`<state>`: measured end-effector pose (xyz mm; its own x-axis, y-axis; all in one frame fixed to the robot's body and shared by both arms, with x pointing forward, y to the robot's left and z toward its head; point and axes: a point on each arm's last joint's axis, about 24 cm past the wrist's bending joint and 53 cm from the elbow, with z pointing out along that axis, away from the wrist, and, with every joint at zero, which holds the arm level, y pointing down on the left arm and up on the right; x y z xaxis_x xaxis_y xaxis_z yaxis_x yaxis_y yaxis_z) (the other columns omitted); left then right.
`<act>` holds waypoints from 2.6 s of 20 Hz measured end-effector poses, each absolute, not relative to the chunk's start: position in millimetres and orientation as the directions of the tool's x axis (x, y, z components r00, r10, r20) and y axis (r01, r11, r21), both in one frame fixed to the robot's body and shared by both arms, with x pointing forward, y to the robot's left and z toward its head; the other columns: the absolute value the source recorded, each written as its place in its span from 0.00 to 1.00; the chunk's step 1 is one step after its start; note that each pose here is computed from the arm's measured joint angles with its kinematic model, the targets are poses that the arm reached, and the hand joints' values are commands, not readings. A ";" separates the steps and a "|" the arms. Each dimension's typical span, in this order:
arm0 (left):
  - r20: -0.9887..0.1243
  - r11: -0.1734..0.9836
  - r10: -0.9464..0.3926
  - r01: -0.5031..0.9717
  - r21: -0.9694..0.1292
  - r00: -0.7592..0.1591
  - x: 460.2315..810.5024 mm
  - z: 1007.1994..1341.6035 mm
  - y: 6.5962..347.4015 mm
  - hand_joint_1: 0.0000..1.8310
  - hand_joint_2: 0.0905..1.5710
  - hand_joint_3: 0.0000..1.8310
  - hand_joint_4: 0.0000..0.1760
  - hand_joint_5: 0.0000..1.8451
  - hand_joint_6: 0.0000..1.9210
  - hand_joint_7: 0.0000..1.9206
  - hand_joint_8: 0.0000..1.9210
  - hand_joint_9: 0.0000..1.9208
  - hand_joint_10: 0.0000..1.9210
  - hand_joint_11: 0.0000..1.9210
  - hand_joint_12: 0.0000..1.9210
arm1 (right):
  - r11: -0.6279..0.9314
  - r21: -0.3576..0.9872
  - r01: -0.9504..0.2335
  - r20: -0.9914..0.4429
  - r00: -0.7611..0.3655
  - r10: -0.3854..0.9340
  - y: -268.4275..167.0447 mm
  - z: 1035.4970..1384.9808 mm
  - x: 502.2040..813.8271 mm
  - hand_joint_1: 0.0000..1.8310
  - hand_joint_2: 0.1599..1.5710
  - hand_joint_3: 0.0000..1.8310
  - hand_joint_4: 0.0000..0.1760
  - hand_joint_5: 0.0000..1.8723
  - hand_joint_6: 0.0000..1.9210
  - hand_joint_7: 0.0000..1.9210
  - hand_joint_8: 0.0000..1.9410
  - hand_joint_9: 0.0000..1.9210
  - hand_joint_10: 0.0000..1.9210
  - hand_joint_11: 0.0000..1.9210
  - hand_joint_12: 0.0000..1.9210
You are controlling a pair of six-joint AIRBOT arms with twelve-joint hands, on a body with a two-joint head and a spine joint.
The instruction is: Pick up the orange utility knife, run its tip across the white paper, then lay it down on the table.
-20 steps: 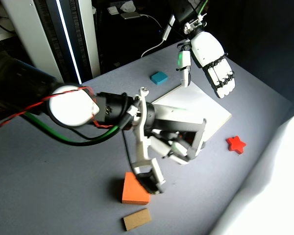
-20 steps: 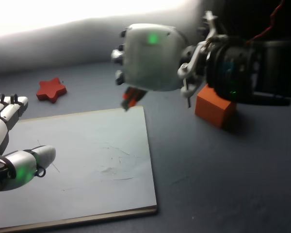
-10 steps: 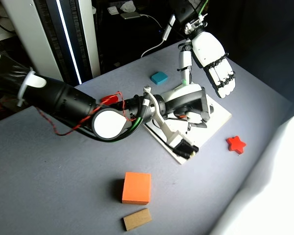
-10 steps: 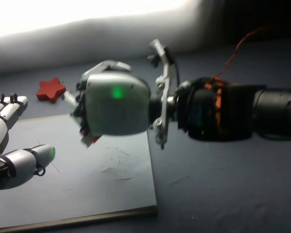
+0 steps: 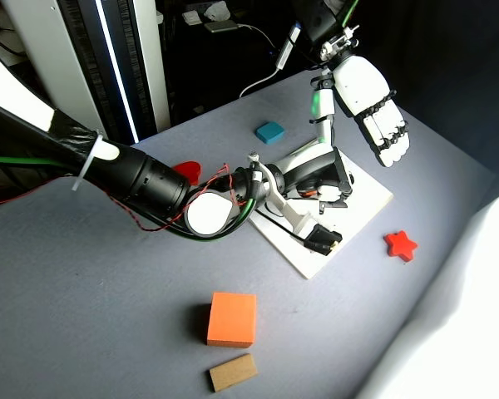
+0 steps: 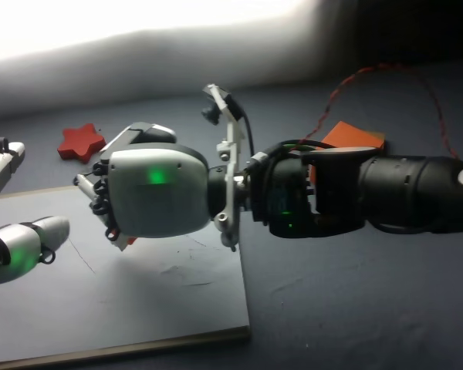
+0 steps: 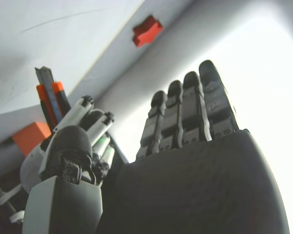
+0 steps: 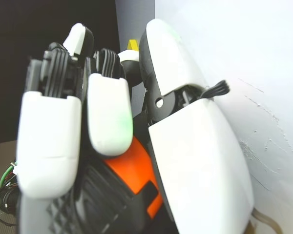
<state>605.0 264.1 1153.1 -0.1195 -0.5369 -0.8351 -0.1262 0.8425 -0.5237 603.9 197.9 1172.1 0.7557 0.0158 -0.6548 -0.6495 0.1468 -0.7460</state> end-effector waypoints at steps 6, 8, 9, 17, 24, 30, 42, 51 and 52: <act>-0.832 0.841 -0.540 -0.125 -0.527 -0.126 604.6 1150.2 260.8 0.04 0.82 0.00 0.06 0.00 0.00 0.02 0.00 0.02 0.00 0.00 0.12 | 0.156 -0.736 -0.658 -0.666 0.746 0.006 212.0 1175.1 610.0 0.82 0.87 0.00 1.00 0.82 1.00 0.89 1.00 0.94 1.00 0.98 1.00; -0.828 0.839 -0.543 -0.120 -0.530 -0.139 604.0 1147.0 255.8 0.03 0.82 0.00 0.07 0.00 0.00 0.02 0.00 0.02 0.00 0.00 0.13 | 0.124 -0.744 -0.657 -0.661 0.750 0.007 217.7 1169.0 602.6 0.82 0.87 0.00 1.00 0.82 1.00 0.89 1.00 0.94 1.00 0.98 1.00; -0.828 0.839 -0.543 -0.120 -0.530 -0.140 604.0 1146.9 255.7 0.03 0.82 0.00 0.05 0.00 0.00 0.03 0.00 0.02 0.00 0.00 0.15 | 0.117 -0.746 -0.656 -0.660 0.751 0.010 219.3 1168.1 600.2 0.82 0.87 0.00 1.00 0.83 1.00 0.89 1.00 0.94 1.00 0.98 1.00; -0.834 0.842 -0.538 -0.140 -0.522 -0.121 608.9 1146.0 268.8 0.03 0.83 0.00 0.06 0.00 0.00 0.02 0.00 0.02 0.00 0.00 0.10 | 0.095 -0.752 -0.652 -0.653 0.757 0.024 204.9 1159.7 594.8 0.81 0.88 0.00 1.00 0.84 1.00 0.89 1.00 0.94 1.00 0.98 1.00; -0.858 0.847 -0.512 -0.196 -0.494 -0.048 625.6 1152.0 309.8 0.01 0.83 0.00 0.06 0.00 0.00 0.03 0.00 0.03 0.00 0.00 0.14 | 0.081 -0.746 -0.661 -0.662 0.749 0.022 178.0 1152.8 582.4 0.82 0.87 0.00 1.00 0.85 1.00 0.90 1.00 0.94 1.00 0.99 1.00; -0.857 0.844 -0.514 -0.205 -0.496 -0.042 627.5 1151.2 315.8 0.01 0.83 0.00 0.11 0.00 0.00 0.02 0.00 0.02 0.00 0.00 0.14 | 0.096 -0.728 -0.679 -0.679 0.733 0.034 177.3 1167.0 583.9 0.82 0.87 0.00 1.00 0.84 1.00 0.89 1.00 0.94 1.00 0.99 1.00; -0.840 0.843 -0.532 -0.153 -0.515 -0.106 620.1 1148.4 281.2 0.01 0.82 0.00 0.09 0.00 0.00 0.03 0.00 0.04 0.00 0.00 0.17 | 0.388 -0.207 -0.898 -0.973 0.231 0.017 97.6 1209.5 608.2 0.81 0.88 0.00 1.00 0.85 1.00 0.91 1.00 0.95 1.00 0.99 1.00; -0.804 0.829 -0.549 -0.032 -0.558 -0.227 597.0 1148.3 200.5 0.03 0.82 0.00 0.07 0.01 0.00 0.04 0.00 0.04 0.00 0.00 0.21 | 0.623 0.262 -0.737 -0.932 -0.361 -0.035 31.0 1159.3 627.2 0.82 0.87 0.00 1.00 0.85 1.00 0.90 1.00 0.95 1.00 0.98 1.00; -0.795 0.823 -0.558 -0.035 -0.567 -0.239 595.1 1146.7 195.4 0.03 0.82 0.00 0.07 0.01 0.00 0.04 0.00 0.04 0.00 0.00 0.18 | 0.630 0.280 -0.724 -0.921 -0.387 -0.036 26.5 1152.4 624.8 0.82 0.87 0.00 1.00 0.85 1.00 0.90 1.00 0.95 1.00 0.98 1.00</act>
<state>595.1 195.4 1146.7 -0.2390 -0.5581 -0.7946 -0.0352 0.8228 -0.5673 624.8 26.5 1152.4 -0.3871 -0.0363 -0.9213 -0.7244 0.6302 0.2795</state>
